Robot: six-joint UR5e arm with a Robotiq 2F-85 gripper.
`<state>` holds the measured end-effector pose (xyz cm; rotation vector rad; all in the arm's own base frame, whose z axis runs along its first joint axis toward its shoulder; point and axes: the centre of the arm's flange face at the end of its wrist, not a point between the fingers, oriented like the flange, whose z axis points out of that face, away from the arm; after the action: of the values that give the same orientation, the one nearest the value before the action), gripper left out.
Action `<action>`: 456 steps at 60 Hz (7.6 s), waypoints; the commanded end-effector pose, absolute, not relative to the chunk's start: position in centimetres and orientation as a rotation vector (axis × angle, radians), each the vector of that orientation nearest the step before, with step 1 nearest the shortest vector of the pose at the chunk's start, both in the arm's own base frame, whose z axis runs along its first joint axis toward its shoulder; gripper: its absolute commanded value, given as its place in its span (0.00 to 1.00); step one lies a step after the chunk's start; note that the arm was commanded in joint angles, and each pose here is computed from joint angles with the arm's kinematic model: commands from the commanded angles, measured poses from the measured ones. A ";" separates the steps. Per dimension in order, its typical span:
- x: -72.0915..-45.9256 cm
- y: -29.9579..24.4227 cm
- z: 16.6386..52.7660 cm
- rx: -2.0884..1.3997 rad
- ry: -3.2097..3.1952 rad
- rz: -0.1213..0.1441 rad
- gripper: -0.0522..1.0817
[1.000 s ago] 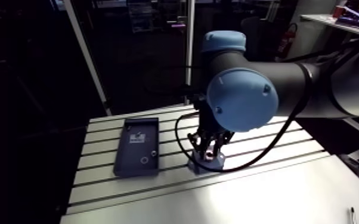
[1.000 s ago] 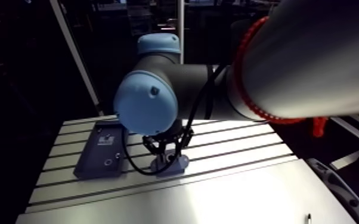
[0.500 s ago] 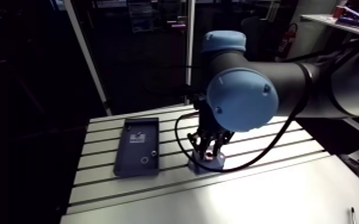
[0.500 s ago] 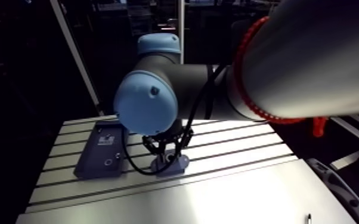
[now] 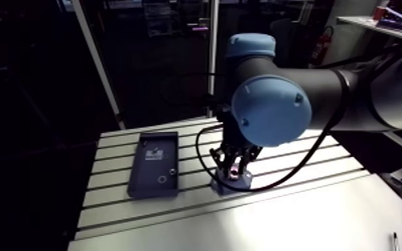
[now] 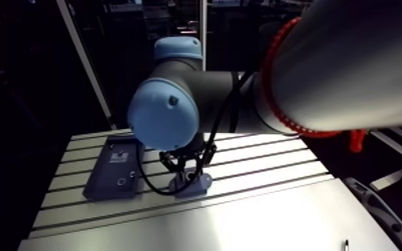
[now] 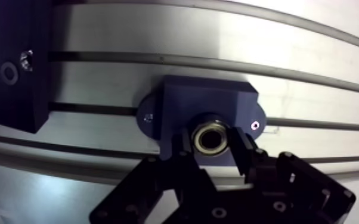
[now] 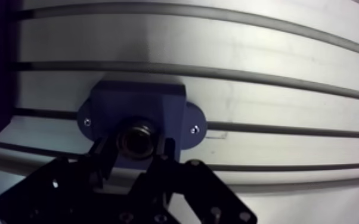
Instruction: Pick up the bearing and press it into the housing until flush.
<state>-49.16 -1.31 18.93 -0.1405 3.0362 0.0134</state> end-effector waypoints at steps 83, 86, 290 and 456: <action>-49.1 -1.4 18.5 -0.141 3.027 0.010 0.59; -49.1 -1.4 18.5 -0.141 3.027 0.010 0.59; -48.9 -1.4 20.3 -0.131 3.052 -0.009 0.85; -48.9 -0.9 19.5 -0.119 3.060 -0.023 0.84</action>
<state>-48.98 -0.95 19.35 -0.1194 3.0581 -0.0246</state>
